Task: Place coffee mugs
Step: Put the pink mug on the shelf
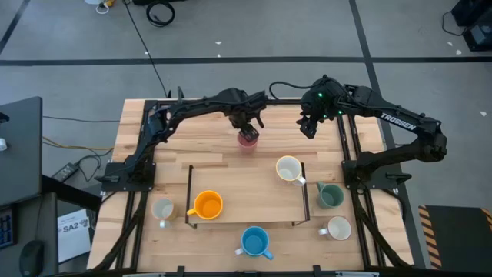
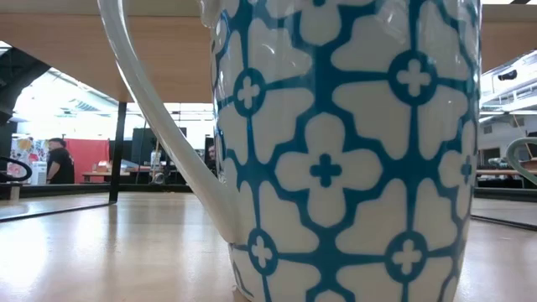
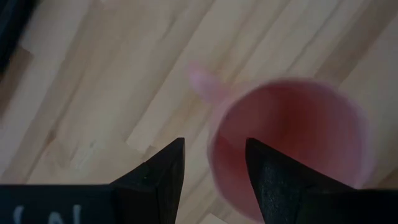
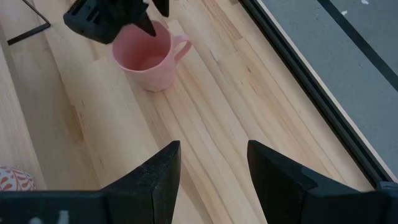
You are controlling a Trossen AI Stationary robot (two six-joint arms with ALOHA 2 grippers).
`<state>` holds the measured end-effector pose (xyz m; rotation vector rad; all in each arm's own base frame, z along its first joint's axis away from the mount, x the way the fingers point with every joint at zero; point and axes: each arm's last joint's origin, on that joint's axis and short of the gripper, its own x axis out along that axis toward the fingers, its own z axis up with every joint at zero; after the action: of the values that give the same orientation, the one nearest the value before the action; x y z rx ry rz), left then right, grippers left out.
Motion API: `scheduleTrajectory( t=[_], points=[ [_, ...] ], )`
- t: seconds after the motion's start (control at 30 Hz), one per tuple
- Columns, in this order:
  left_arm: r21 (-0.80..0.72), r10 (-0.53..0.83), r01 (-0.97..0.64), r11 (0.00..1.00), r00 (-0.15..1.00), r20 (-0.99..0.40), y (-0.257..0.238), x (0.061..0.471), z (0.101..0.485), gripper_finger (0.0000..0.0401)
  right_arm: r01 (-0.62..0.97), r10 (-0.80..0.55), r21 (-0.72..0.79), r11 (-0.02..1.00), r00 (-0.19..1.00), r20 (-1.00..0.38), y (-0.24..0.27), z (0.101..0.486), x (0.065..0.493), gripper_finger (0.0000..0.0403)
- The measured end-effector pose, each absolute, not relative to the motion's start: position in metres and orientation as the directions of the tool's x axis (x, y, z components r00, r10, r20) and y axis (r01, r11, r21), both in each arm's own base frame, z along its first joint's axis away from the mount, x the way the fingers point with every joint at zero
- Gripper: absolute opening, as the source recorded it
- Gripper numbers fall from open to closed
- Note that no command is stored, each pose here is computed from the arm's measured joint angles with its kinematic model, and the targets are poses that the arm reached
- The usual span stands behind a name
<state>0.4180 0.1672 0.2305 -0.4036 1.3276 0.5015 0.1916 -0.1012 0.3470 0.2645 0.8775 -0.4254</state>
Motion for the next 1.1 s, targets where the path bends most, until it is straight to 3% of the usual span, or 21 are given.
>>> scheduleTrajectory(
  t=[0.2,0.7,1.1],
  points=[
    [0.016,0.095,-0.560,0.828,0.112,-0.989,0.165,0.414,0.212,0.0176,0.463,-0.248,0.050,0.885,0.560,-0.790,-0.101,0.347,0.191,0.0191],
    [0.014,0.103,-0.561,0.828,0.127,-0.987,0.161,0.417,0.212,0.0170,0.463,-0.248,0.050,0.885,0.560,-0.791,-0.101,0.347,0.191,0.0191],
    [0.014,0.106,-0.561,0.828,0.133,-0.985,0.161,0.417,0.212,0.0050,0.464,-0.248,0.050,0.885,0.560,-0.791,-0.101,0.347,0.191,0.0191]
  ],
)
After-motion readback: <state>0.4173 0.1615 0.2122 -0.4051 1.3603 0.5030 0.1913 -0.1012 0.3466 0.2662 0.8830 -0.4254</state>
